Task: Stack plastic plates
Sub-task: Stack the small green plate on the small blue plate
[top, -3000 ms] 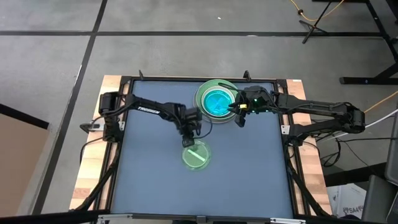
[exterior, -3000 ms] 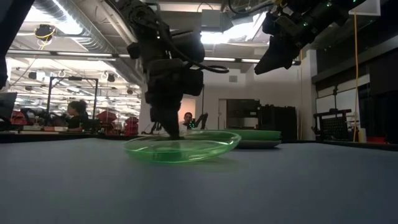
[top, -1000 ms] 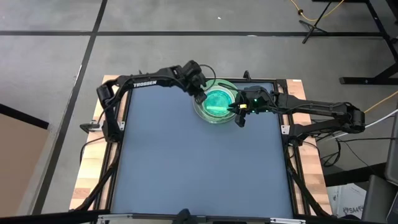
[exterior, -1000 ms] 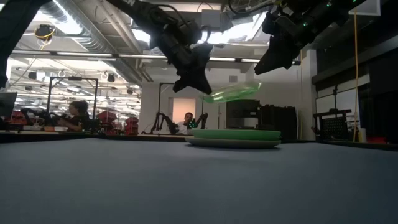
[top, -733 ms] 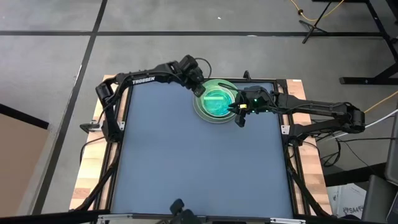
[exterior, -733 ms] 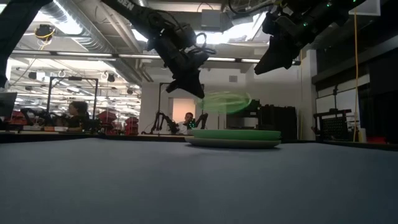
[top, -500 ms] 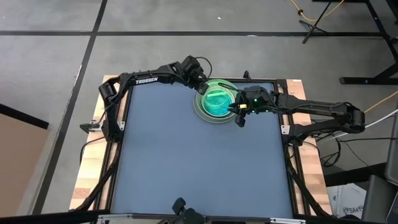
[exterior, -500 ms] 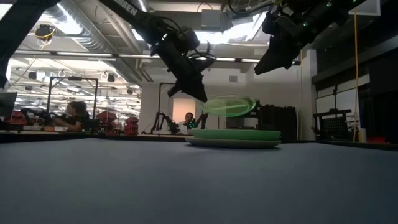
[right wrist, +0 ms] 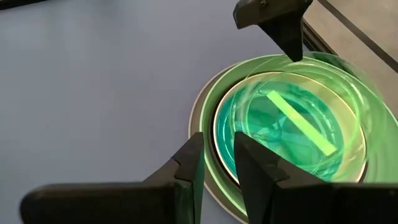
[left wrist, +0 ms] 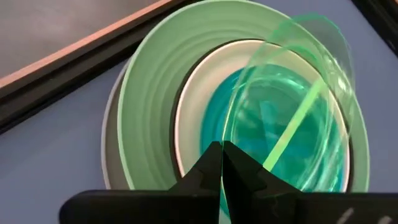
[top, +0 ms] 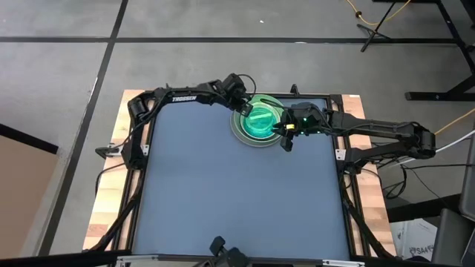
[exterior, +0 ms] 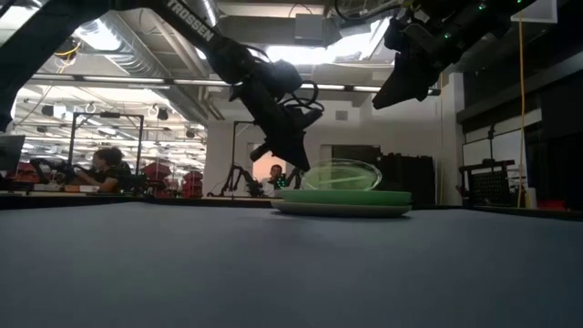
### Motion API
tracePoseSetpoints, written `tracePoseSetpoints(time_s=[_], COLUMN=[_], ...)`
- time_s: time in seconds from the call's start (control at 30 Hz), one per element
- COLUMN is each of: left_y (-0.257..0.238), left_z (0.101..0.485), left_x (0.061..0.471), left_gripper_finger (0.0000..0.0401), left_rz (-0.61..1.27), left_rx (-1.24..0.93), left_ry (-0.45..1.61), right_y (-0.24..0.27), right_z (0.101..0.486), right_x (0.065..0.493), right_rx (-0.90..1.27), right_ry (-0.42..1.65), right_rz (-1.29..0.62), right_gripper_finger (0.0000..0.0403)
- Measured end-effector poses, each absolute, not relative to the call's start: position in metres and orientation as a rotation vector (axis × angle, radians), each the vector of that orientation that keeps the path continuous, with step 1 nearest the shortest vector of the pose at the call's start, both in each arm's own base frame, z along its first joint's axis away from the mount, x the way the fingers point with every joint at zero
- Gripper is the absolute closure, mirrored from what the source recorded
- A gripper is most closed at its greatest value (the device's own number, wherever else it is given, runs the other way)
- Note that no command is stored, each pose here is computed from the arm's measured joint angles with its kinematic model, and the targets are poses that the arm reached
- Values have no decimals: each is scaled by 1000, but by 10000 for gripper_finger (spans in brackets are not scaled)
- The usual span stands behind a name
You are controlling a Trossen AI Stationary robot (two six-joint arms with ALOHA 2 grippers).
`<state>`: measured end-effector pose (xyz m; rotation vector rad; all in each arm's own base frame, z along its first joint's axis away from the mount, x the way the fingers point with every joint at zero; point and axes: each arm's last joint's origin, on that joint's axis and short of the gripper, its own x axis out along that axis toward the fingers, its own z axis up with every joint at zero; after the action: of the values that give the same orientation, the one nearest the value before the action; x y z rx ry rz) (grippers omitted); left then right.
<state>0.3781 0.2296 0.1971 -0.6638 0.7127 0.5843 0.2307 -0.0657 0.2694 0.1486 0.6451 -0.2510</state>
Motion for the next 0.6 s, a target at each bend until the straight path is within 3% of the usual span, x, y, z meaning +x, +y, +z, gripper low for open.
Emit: tracePoseSetpoints(time_s=[0.6], left_y=[199], left_z=[197], left_x=[395], left_gripper_finger=[401], left_rz=[697], left_rx=[-535], left_ry=[725], right_y=[-66], right_z=[269], right_x=[231], right_rx=[149], right_ry=[645], right_rz=[-251], right_gripper_finger=[324])
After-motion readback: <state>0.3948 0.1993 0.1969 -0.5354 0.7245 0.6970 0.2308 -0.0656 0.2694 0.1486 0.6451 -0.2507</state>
